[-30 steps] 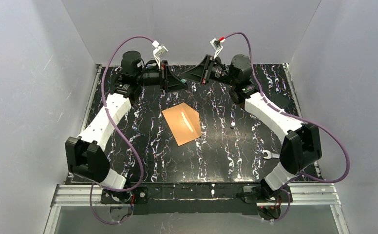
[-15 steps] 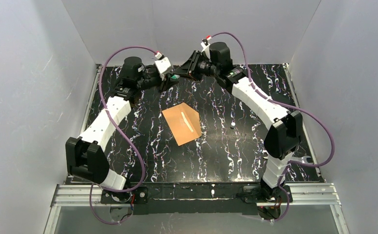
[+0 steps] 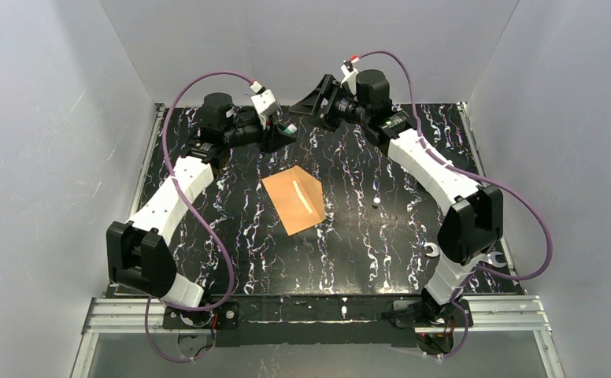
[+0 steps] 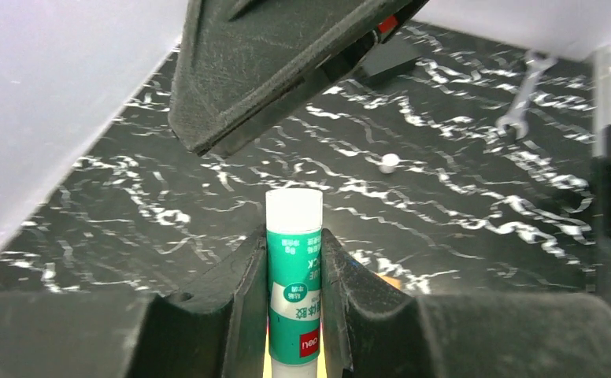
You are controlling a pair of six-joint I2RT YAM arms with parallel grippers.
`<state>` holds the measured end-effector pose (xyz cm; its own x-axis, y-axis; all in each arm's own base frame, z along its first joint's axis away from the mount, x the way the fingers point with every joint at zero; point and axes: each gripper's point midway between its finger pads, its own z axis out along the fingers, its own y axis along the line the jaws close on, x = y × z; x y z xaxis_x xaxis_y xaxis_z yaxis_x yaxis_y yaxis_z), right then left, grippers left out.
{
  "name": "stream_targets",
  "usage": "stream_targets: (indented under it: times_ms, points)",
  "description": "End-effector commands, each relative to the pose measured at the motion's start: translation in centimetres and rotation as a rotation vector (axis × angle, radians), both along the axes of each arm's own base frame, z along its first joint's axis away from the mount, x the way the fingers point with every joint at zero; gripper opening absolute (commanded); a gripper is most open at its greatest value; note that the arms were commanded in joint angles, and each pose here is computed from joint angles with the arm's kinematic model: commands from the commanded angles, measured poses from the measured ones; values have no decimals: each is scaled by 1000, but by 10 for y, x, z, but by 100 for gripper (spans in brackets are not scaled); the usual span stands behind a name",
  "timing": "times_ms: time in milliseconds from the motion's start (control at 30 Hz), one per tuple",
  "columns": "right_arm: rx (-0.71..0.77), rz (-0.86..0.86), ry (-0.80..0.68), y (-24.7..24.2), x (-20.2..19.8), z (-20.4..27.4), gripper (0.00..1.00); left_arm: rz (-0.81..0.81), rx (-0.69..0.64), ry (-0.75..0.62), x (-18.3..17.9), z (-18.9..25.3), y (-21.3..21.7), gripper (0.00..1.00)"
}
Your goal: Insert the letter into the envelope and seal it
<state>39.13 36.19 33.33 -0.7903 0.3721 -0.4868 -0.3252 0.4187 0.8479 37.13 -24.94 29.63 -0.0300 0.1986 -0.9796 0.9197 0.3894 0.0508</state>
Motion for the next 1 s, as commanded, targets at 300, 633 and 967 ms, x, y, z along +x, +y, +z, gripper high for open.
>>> stream_targets:
  times_ms: [300, 633, 967]
  points:
    - [-54, 156, -28, 8, -33, 17, 68, -49, -59, 126, -8, 20, -11, 0]
    - [-29, 186, 6, 14, -37, 16, 36, -41, -41, 143, -4, 19, -11, 2]
    - [-5, 115, -25, 0, -31, 31, 18, -66, -181, 331, -8, 19, 11, 51]
